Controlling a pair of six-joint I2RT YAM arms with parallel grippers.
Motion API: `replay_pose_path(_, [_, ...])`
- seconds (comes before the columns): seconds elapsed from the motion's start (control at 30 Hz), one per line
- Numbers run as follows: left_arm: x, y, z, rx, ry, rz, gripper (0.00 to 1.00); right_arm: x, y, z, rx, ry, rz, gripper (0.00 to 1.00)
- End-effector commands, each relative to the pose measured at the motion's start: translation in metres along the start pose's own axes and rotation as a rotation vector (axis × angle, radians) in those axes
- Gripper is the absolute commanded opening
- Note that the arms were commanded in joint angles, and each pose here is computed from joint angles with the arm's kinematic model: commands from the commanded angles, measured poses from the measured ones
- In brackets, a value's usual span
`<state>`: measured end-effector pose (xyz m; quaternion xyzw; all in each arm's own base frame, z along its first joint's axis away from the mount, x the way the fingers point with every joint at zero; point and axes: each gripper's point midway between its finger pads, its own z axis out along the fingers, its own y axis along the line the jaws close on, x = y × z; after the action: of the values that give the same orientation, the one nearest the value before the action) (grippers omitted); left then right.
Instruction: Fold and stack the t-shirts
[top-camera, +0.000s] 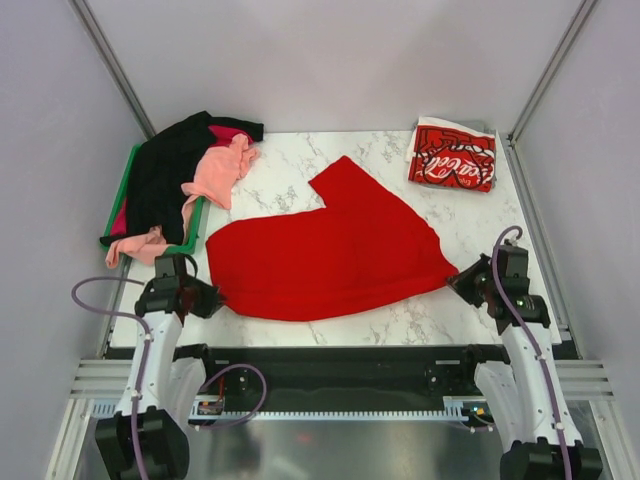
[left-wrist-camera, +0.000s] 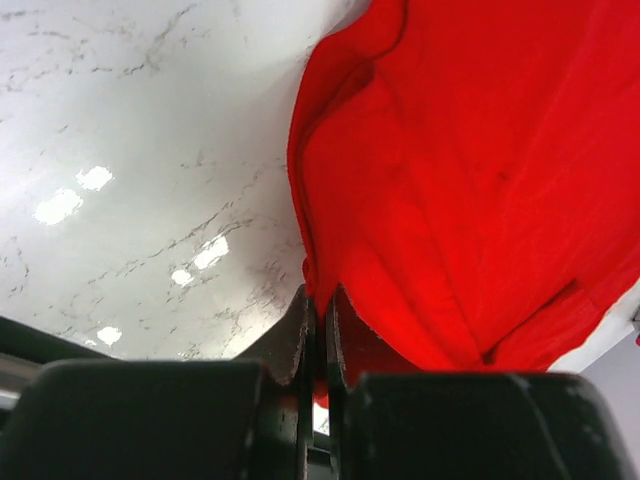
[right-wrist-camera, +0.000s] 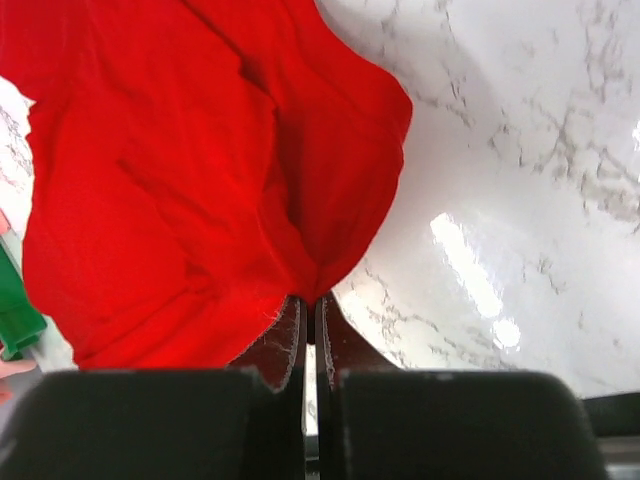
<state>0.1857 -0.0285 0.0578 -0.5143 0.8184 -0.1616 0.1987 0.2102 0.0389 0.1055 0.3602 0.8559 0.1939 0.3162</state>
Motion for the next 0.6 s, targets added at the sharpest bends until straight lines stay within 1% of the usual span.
replay_pose_path(0.0, [0.004,-0.004,-0.014,0.014,0.014,-0.062,0.08,0.022,-0.009,-0.005,0.032,0.08,0.105,0.01])
replay_pose_path(0.03, [0.005,-0.004,-0.015,0.015,0.018,-0.07,0.11,0.026,-0.01,-0.006,0.037,0.095,0.107,0.03])
replay_pose_path(0.07, [0.008,-0.002,-0.018,0.008,0.027,-0.07,0.14,0.031,-0.014,-0.009,0.051,0.109,0.098,0.16])
replay_pose_path(0.1, [0.009,-0.001,-0.02,0.011,0.024,-0.065,0.28,0.03,-0.017,-0.012,0.067,0.099,0.092,0.29])
replay_pose_path(0.13, [0.009,0.0,-0.022,0.01,0.022,-0.065,0.36,0.031,-0.019,-0.014,0.077,0.094,0.09,0.48])
replay_pose_path(0.17, [0.012,-0.001,-0.026,0.022,0.032,-0.055,0.51,0.034,-0.023,-0.02,0.095,0.098,0.085,0.67])
replay_pose_path(0.2, [0.014,0.0,-0.03,0.022,0.035,-0.046,0.97,0.027,-0.025,-0.025,0.12,0.062,0.082,0.97])
replay_pose_path(0.23, [0.013,-0.002,-0.036,0.044,0.019,-0.043,1.0,0.026,-0.025,-0.029,0.124,0.055,0.079,0.98])
replay_pose_path(0.3, [0.009,0.001,-0.043,0.025,-0.006,-0.018,1.0,0.016,-0.017,-0.042,0.113,0.02,0.052,0.98])
replay_pose_path(0.33, [0.002,-0.009,-0.055,0.051,-0.04,0.006,1.0,0.011,-0.013,-0.046,0.108,0.006,0.037,0.98])
replay_pose_path(0.37, [-0.01,-0.008,-0.062,0.031,-0.103,0.022,1.0,-0.001,0.001,-0.055,0.077,-0.023,0.014,0.98])
replay_pose_path(0.4, [-0.017,-0.01,-0.071,0.024,-0.142,0.067,1.0,-0.008,0.01,-0.059,0.053,-0.037,-0.008,0.98])
replay_pose_path(0.43, [-0.03,-0.027,-0.09,0.068,-0.206,0.111,1.0,-0.018,0.029,-0.062,-0.022,-0.059,-0.053,0.98])
replay_pose_path(0.47, [-0.043,-0.029,-0.098,0.044,-0.27,0.133,1.0,-0.025,0.047,-0.06,-0.078,-0.055,-0.077,0.97])
replay_pose_path(0.5, [-0.052,-0.035,-0.105,0.052,-0.31,0.177,1.0,-0.027,0.064,-0.057,-0.146,-0.038,-0.1,0.96])
replay_pose_path(0.53, [-0.06,-0.05,-0.118,0.089,-0.353,0.221,1.0,-0.036,0.085,-0.053,-0.214,-0.045,-0.117,0.94])
replay_pose_path(0.57, [-0.066,-0.055,-0.123,0.089,-0.385,0.257,1.0,-0.037,0.086,-0.032,-0.165,0.009,-0.119,0.91])
